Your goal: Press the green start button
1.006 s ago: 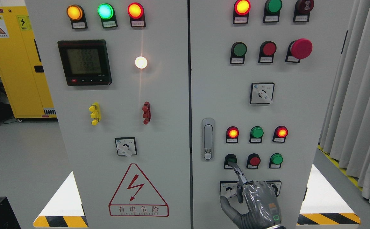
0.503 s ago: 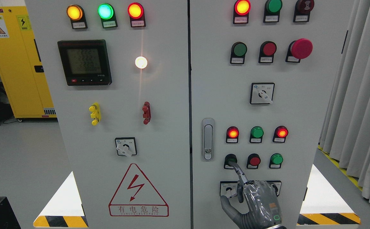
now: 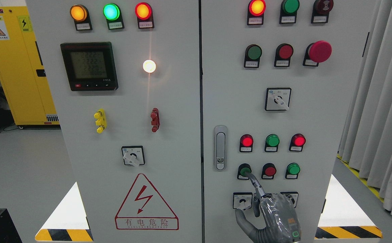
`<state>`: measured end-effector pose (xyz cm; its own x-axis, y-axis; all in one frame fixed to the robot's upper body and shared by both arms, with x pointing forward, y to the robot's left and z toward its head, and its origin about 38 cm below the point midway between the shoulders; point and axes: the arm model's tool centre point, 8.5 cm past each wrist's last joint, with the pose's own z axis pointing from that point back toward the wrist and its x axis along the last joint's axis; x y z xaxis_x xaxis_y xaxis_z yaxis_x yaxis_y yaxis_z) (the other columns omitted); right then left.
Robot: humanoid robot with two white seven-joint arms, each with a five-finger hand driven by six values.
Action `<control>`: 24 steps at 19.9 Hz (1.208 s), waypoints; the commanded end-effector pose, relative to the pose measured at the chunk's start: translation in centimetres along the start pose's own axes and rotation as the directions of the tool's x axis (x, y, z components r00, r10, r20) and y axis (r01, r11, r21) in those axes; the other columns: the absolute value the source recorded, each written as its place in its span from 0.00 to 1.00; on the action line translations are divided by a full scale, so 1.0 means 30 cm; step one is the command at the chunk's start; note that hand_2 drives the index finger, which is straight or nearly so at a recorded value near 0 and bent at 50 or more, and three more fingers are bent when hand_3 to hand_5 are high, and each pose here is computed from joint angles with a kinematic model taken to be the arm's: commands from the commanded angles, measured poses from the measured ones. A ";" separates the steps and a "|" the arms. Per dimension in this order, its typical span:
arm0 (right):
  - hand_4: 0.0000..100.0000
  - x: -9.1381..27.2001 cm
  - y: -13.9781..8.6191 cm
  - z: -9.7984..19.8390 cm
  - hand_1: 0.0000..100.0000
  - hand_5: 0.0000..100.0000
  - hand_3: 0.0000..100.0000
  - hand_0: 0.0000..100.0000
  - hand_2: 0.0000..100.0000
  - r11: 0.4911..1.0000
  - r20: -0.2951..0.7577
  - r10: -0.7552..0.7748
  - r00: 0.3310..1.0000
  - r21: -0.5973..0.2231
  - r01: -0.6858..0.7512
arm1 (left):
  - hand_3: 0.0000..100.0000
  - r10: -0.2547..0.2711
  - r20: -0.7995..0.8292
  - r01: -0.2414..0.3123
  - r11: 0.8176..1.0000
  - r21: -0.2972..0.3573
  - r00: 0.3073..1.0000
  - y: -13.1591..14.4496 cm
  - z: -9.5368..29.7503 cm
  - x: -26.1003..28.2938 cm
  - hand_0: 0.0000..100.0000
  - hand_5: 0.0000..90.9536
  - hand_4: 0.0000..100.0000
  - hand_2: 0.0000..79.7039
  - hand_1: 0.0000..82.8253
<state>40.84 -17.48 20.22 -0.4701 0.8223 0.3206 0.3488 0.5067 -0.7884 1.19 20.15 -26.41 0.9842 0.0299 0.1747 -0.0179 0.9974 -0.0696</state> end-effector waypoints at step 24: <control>0.00 0.215 -0.010 0.214 0.42 0.00 0.00 0.36 0.00 0.640 0.065 -0.764 0.642 -0.046 0.767 | 0.00 0.000 0.000 0.000 1.000 0.000 1.000 0.000 0.000 0.000 0.12 0.00 0.00 0.00 0.67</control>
<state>34.49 -15.54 18.58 -0.6017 0.2893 0.7445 -0.0015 0.9317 -0.3632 1.21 20.15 -26.41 0.9841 0.0299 0.1751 -0.0179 0.9974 -0.0696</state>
